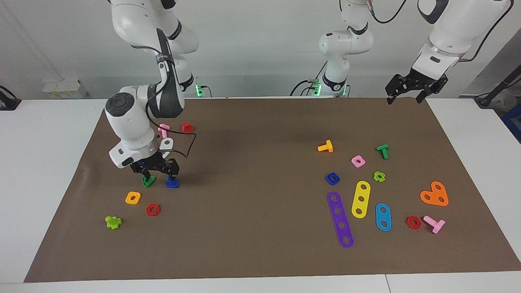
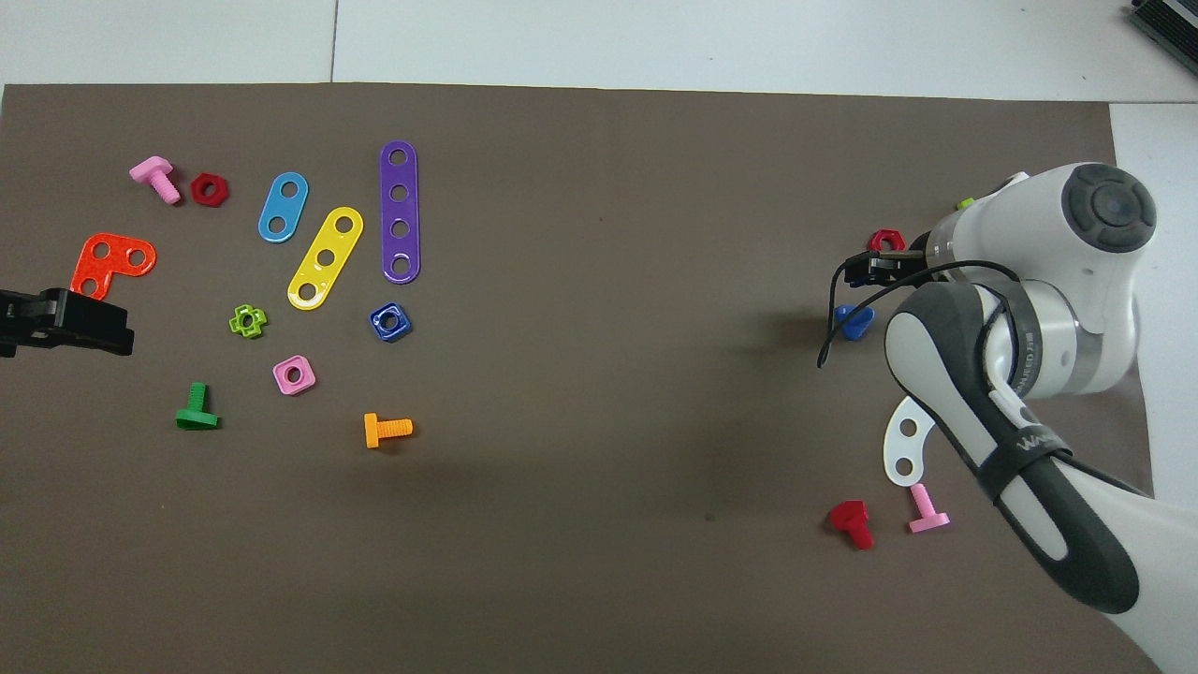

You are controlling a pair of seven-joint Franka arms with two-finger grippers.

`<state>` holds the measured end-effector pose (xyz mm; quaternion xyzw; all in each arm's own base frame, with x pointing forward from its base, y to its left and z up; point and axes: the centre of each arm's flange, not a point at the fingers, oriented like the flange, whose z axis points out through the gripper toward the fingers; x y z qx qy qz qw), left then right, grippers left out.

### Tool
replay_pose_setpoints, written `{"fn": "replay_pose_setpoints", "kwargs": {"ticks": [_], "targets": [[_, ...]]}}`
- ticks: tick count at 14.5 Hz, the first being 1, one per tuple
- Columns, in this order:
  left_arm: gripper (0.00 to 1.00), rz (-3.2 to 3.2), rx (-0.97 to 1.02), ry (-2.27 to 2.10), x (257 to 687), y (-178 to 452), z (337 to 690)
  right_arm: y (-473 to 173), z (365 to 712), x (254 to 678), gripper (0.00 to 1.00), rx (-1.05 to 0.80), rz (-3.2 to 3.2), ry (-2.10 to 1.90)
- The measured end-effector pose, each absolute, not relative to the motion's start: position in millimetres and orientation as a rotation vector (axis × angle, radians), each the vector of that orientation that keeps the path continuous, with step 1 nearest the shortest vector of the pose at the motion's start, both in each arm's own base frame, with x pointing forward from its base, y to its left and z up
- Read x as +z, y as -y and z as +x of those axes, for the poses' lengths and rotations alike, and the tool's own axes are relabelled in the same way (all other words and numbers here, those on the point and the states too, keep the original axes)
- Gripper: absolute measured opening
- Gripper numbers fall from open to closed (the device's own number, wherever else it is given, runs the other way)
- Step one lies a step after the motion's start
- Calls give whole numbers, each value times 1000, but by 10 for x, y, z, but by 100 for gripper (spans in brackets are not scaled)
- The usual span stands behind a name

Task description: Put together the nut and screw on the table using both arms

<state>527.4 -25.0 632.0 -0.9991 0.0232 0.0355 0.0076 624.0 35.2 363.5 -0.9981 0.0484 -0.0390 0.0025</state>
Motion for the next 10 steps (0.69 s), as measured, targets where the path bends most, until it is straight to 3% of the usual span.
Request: {"fn": "replay_pose_setpoints", "kwargs": {"ticks": [5,9,10], "targets": [[100,-3121,100,-120,6335,417,5265,-374,6182,3195,86,-102,-3133,-145],[100,-3138,27,-122,6341,650,5302,-398,6115,3093,84,-71,-3136,-138],[100,-3157,18,-92,6320,673,5315,-406,6106,3082,79,-67,-3136,-136]]}}
